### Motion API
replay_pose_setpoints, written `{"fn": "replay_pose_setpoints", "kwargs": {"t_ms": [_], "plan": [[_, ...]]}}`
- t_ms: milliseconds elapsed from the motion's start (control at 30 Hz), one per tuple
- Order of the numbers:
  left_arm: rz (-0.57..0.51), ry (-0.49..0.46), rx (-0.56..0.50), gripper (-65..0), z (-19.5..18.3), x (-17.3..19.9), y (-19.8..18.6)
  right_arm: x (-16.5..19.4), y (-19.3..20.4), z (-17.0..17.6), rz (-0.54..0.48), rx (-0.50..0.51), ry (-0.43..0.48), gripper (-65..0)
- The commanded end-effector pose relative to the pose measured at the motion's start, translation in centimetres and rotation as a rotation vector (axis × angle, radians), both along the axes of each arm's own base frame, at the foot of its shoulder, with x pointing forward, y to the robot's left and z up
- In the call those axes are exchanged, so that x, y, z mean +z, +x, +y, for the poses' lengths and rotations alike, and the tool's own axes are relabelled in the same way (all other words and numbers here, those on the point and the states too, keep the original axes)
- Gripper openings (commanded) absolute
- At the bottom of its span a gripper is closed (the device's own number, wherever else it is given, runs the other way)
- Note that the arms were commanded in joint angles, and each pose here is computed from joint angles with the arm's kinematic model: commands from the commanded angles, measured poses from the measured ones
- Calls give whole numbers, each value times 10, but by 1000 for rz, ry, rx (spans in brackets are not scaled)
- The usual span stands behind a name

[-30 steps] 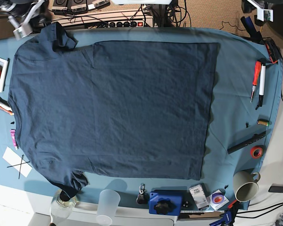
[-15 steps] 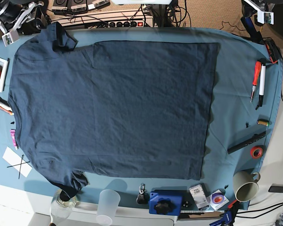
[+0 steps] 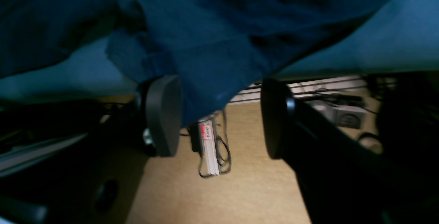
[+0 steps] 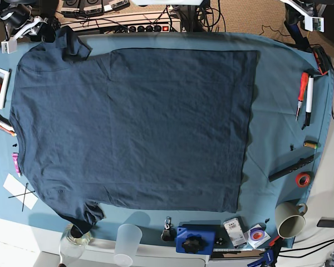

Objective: Fold the T-shirt properly
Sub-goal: 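Move both grippers down toward the shirt's shoulder corners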

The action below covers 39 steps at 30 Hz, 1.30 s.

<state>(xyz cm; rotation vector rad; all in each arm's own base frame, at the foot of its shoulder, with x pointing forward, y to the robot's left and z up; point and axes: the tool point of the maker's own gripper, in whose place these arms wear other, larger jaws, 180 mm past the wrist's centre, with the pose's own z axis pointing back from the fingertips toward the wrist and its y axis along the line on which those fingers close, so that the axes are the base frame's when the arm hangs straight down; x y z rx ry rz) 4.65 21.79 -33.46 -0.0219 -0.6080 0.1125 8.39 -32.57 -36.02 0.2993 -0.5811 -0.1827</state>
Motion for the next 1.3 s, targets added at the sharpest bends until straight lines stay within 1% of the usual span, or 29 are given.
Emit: {"fn": "replay_pose_setpoints", "kwargs": {"t_ms": [0, 233, 367, 433, 567, 700, 800, 967, 1200, 1267], "plan": [[-18, 6, -10, -650, 0, 6, 1, 9, 8, -3, -42, 10, -5, -292], [-18, 6, -9, -650, 0, 6, 1, 10, 17, -4, -69, 0, 0, -292], [-21, 5, -10, -650, 0, 6, 2, 8, 15, -2, -62, -5, 6, -292], [-22, 5, -10, -650, 0, 6, 3, 4, 10, 2, -47, -24, 24, -292], [-23, 5, -10, -650, 0, 7, 3, -2, 4, 15, -63, -65, 82, -292], [-24, 6, -10, -650, 0, 7, 3, -6, 1, 22, -69, -88, 104, -292], [-24, 8, -15, -650, 1, 7, 4, -5, 3, 21, -77, -92, 104, -292], [-23, 13, -25, -650, 2, 7, 5, -8, -4, 19, -47, -96, 91, -292], [-30, 12, -25, -650, 2, 8, 7, 4, -6, -6, -80, -153, 29, -292], [-41, 12, -25, -650, 2, 8, 10, -1, -6, -6, -68, -170, 39, -292]]}}
